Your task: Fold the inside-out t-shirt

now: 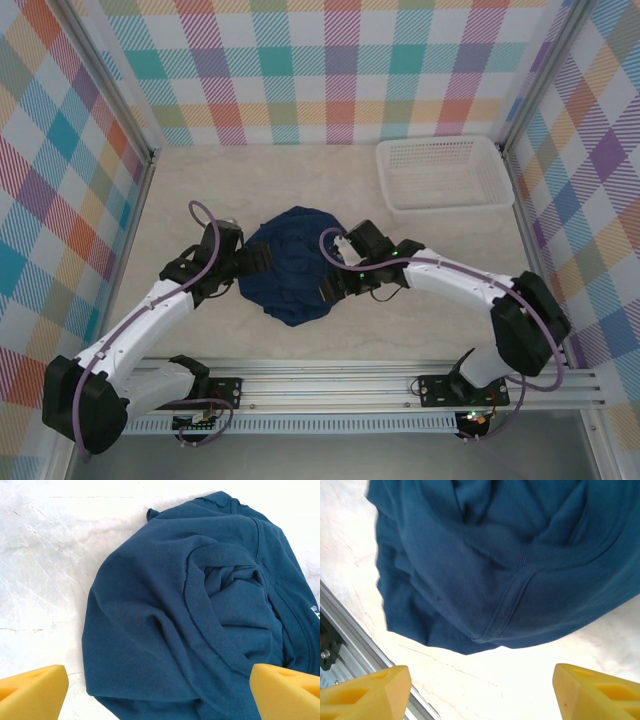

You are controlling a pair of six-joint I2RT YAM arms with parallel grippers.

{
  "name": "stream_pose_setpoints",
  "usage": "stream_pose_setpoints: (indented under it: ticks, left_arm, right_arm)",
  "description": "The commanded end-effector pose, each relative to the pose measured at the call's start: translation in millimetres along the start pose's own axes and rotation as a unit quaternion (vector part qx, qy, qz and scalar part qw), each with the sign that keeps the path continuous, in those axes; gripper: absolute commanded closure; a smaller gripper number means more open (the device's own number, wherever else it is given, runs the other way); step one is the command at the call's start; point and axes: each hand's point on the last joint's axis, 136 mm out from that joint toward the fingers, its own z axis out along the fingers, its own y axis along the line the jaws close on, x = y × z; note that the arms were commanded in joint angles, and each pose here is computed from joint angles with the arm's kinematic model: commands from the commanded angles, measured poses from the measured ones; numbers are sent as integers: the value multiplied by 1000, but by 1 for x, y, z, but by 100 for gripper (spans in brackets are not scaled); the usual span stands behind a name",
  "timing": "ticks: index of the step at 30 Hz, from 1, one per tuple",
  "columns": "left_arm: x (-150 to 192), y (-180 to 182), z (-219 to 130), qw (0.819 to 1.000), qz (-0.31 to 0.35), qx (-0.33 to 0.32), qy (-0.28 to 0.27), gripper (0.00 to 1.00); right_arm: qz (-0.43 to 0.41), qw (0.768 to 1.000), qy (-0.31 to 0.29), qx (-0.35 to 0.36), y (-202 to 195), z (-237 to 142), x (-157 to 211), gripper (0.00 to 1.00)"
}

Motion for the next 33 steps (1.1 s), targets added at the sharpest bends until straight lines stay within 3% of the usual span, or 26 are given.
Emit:
stream_pose_setpoints:
  ticks: [1, 4, 7, 9, 13, 18, 22, 26, 29, 33]
  left_arm:
    - [-4, 1, 1, 1000, 0, -7, -9, 6]
    - [-4, 2, 6, 1000, 2, -12, -11, 6]
    - [-9, 1, 7, 1000, 3, -14, -17, 6]
    - [-15, -4, 3, 1000, 6, -6, -22, 6]
    - [-27, -28, 4, 997, 23, 51, -46, 6]
    - [-45, -91, 20, 982, 77, 166, -38, 8]
    - [-36, -96, 61, 985, 131, 108, 41, 8]
    - [-10, -103, 90, 970, 192, 79, 123, 8]
    - [0, -97, 111, 961, 227, 34, 153, 9]
    - [-3, -86, 130, 954, 252, -20, 159, 20]
  right_arm:
    - [28, 998, -26, -41, 21, 16, -21, 32]
    - [30, 998, -48, -25, 15, 32, -35, 46]
    - [0, 997, -50, 55, -8, 29, -44, 87]
    - [-40, 991, -65, 112, -22, 3, -45, 100]
    - [-136, 979, -112, 107, -16, -56, -39, 100]
    - [-199, 972, -117, 36, 7, -65, -24, 100]
    - [-187, 974, -111, 65, -9, -56, -19, 100]
    - [-145, 979, -106, 94, -27, -49, -11, 100]
    - [-131, 981, -106, 92, -30, -44, -6, 100]
    - [-125, 982, -105, 91, -31, -41, -7, 100]
